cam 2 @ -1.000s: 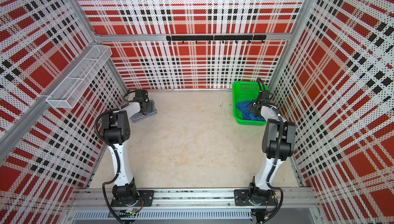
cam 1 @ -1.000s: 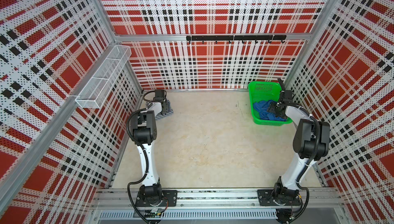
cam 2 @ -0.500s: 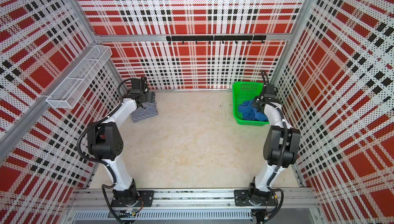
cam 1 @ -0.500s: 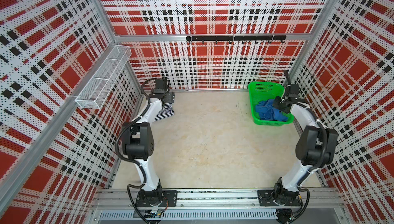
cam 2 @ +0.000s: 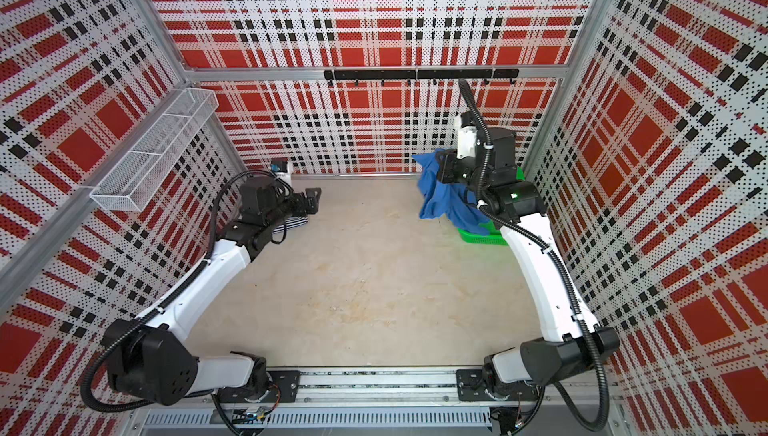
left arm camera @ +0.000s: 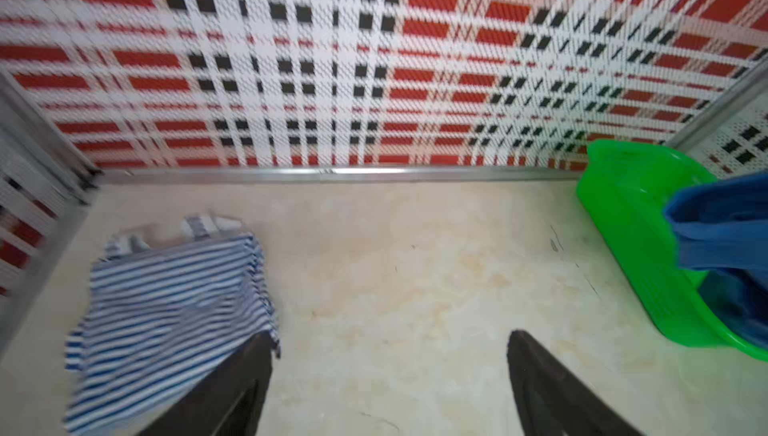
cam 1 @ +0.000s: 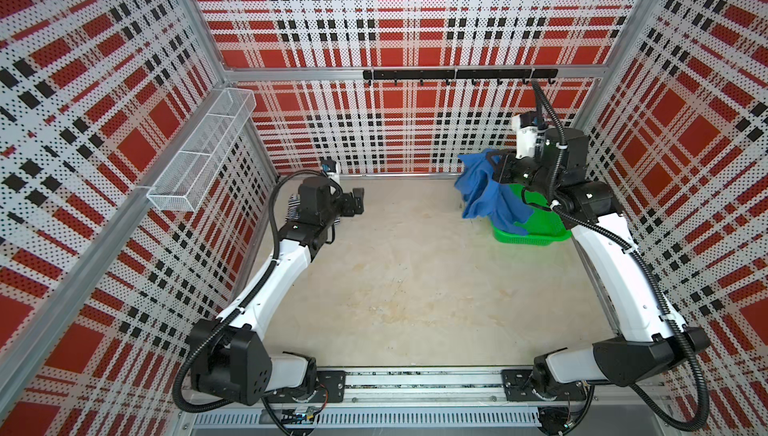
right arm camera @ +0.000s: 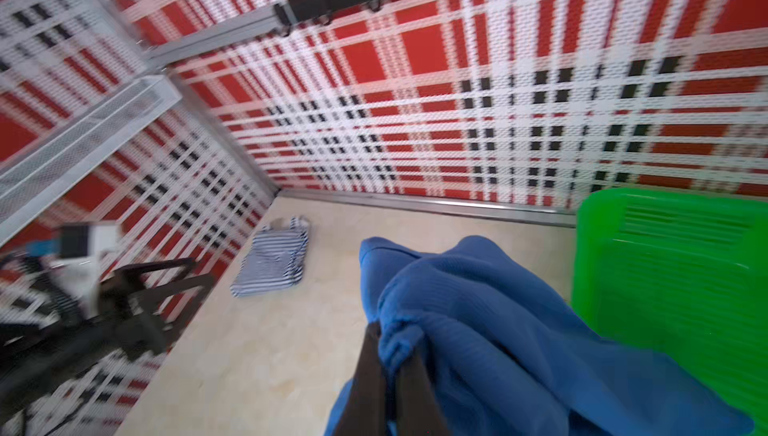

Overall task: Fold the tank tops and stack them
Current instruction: 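Grasp the blue garment in the basket with the right gripper, drop it on table, then grasp the blue garment's edges with both grippers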

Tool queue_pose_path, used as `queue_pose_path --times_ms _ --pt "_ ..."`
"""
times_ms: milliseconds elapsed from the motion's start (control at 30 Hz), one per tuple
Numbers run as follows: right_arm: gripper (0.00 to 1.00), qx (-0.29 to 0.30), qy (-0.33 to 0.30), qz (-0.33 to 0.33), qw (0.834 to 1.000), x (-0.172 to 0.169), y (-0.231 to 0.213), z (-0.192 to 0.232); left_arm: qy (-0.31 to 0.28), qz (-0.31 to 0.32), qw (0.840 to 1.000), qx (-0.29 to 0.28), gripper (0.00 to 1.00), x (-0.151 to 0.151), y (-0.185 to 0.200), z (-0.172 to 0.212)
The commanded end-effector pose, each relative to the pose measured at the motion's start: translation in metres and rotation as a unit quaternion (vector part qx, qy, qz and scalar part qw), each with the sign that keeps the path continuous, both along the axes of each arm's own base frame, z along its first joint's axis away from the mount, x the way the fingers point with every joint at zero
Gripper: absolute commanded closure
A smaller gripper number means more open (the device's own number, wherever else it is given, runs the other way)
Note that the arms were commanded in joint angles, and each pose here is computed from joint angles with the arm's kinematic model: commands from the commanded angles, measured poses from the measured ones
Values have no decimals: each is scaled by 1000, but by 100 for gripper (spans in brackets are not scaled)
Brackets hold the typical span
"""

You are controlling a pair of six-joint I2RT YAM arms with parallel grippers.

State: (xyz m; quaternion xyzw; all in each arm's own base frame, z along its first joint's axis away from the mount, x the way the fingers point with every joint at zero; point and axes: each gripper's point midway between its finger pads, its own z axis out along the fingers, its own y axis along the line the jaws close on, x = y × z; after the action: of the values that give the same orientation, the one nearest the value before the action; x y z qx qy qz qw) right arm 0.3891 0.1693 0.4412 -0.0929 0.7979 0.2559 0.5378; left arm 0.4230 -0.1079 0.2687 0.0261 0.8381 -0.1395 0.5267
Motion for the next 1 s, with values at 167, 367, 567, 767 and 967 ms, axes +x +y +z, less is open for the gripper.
queue_pose_path --times_ms 167,367,567,767,967 --pt "100 57 -50 238 968 -68 102 47 17 -51 995 -78 12 -22 -26 -19" --pt "100 34 5 130 991 3 93 -5 32 -46 994 -92 13 -24 -26 -39" --pt "85 36 93 43 994 102 71 -116 61 -24 994 -87 16 -19 -22 -66" --pt "30 -40 140 -87 986 151 4 -178 119 -8 992 -51 21 -29 -33 -112" --pt "37 -108 185 -75 974 84 9 -215 192 -3 980 -48 38 -52 -46 -167"
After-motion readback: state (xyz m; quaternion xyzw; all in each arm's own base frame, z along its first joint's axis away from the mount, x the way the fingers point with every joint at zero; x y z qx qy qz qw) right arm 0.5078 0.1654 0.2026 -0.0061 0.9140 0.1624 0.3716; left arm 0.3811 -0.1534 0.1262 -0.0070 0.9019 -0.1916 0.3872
